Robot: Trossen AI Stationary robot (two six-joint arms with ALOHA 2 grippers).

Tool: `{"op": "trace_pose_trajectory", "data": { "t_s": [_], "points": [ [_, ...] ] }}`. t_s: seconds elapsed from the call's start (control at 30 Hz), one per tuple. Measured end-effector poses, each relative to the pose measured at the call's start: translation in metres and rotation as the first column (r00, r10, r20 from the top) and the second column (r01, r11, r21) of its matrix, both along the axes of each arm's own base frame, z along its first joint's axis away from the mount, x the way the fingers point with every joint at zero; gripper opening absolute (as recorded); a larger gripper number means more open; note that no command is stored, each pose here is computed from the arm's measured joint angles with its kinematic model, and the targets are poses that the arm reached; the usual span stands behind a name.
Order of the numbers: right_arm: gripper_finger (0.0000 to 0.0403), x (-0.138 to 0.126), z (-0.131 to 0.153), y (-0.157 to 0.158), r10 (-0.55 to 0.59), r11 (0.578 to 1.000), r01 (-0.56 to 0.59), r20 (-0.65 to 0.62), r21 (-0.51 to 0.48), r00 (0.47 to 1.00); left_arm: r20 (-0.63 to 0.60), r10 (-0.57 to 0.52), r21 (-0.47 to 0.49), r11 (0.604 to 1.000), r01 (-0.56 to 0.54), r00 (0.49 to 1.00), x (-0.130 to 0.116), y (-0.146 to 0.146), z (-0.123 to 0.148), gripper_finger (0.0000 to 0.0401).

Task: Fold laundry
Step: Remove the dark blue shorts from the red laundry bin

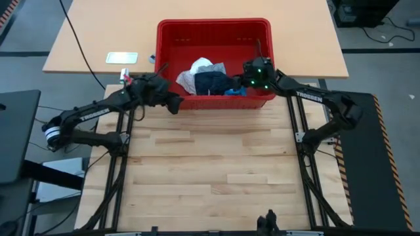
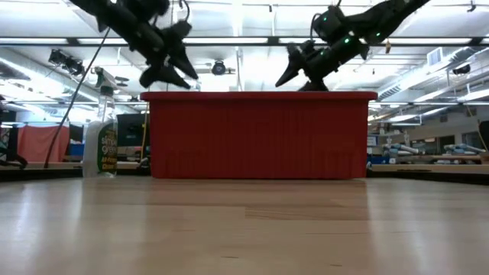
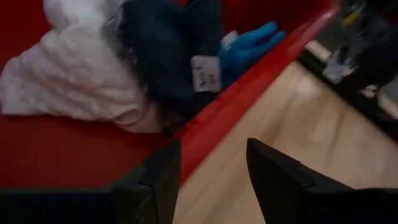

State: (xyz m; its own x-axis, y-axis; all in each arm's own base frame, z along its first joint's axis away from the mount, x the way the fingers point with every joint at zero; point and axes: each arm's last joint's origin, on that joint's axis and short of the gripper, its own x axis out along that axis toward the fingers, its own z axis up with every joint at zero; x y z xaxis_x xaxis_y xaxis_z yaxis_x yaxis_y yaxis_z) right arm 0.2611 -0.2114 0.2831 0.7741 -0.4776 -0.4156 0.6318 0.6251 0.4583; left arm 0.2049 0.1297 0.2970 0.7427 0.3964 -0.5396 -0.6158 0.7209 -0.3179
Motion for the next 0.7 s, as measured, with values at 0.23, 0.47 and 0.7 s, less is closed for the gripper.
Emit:
{"op": "trace_pose_trajectory", "data": {
  "t_s": [0.23, 0.47, 0.7],
  "points": [
    [0.0327, 0.019, -0.012, -0.040, 0.044, 0.998, -0.039, -0.115, 0.042, 0.992, -0.043, -0.061, -0.008, 0.998, 0.061, 0.997, 0.015, 0.022, -0.021, 0.0183],
    [0.0309, 0.051, -0.020, -0.057, 0.309, 0.950, -0.308, -0.231, 0.043, 0.923, -0.004, -0.081, 0.072, 0.994, 0.081, 0.997, 0.021, 0.030, -0.020, 0.0183],
    [0.0274, 0.064, -0.030, -0.062, 0.409, 0.912, -0.401, -0.219, 0.079, 0.886, -0.027, -0.069, 0.110, 0.991, 0.071, 0.997, 0.018, 0.035, -0.015, 0.0183]
  ]
}}
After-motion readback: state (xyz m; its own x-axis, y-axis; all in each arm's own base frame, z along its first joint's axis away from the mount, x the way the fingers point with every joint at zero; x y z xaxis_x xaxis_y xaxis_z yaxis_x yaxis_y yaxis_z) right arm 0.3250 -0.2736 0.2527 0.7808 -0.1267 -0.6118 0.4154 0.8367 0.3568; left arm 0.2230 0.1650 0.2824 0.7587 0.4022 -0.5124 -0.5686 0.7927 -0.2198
